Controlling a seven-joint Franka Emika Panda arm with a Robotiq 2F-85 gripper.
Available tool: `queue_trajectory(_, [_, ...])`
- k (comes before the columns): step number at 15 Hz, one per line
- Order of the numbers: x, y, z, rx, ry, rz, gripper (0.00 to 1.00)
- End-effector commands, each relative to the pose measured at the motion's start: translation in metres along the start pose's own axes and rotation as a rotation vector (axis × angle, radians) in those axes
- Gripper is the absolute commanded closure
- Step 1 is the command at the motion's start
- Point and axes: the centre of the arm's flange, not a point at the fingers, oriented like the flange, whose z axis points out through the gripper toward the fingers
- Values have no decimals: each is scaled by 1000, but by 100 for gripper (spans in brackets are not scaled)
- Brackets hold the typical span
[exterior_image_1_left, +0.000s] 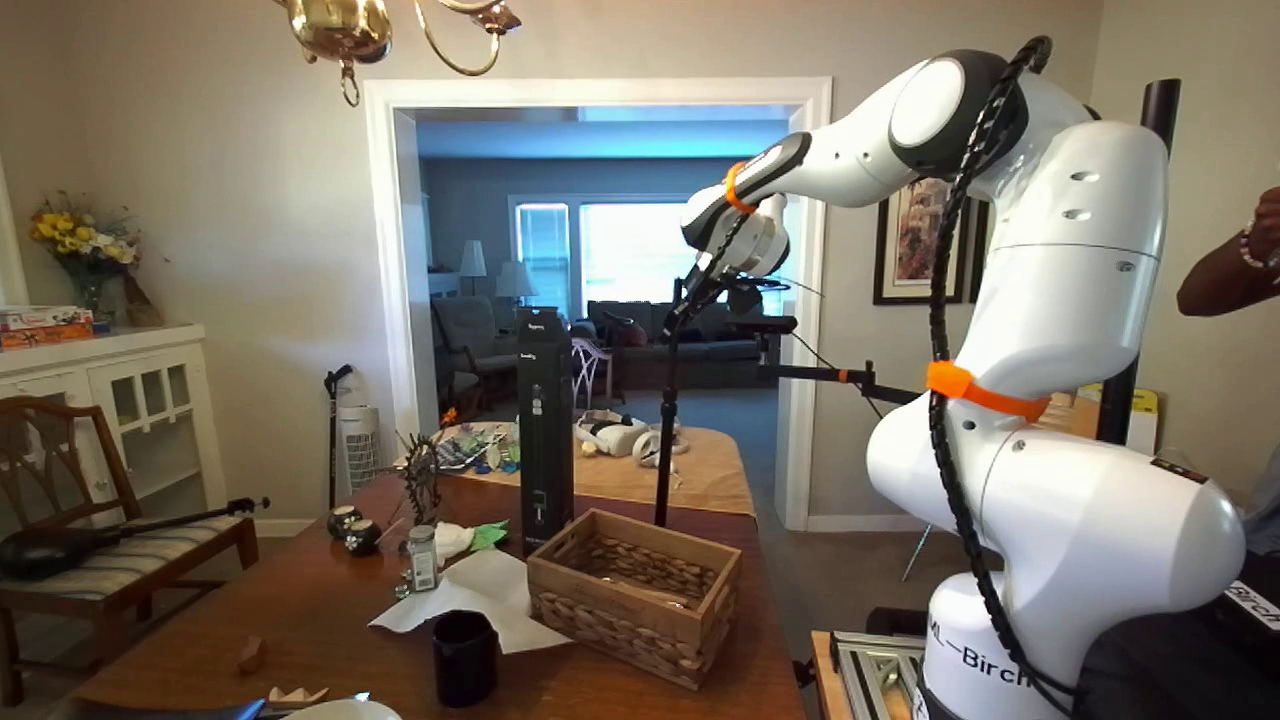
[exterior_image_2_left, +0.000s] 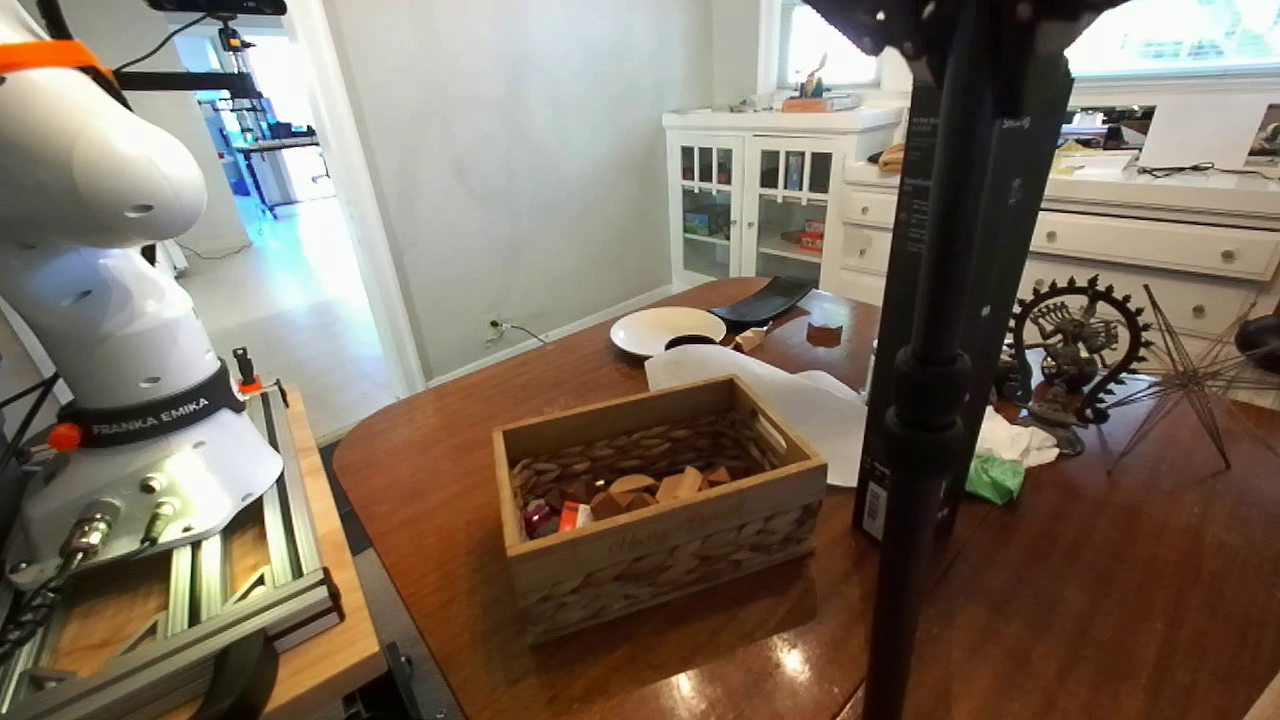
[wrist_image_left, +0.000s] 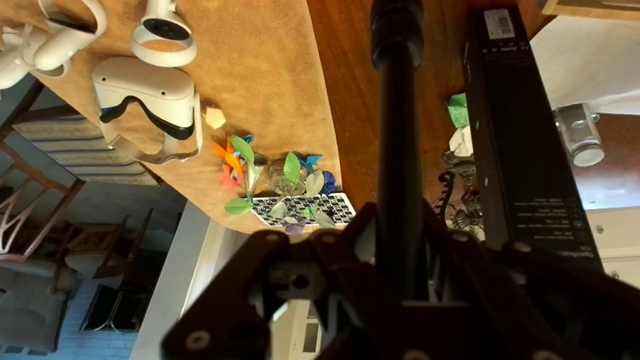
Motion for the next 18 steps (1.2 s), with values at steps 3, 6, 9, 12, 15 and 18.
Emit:
queue_trajectory(3, [-22, -29, 51, 7, -50, -19, 94])
queue_trajectory(6, [-21, -33, 61, 10, -53, -14, 94])
queue_trajectory(9, [-21, -37, 67, 12, -57, -18, 94])
queue_trajectory(12, [-21, -41, 72, 18, -63, -30, 94])
queue_trajectory(15, [-19, -51, 78, 23, -70, -52, 94])
queue_trajectory(18, [-19, -62, 85, 33, -79, -79, 94])
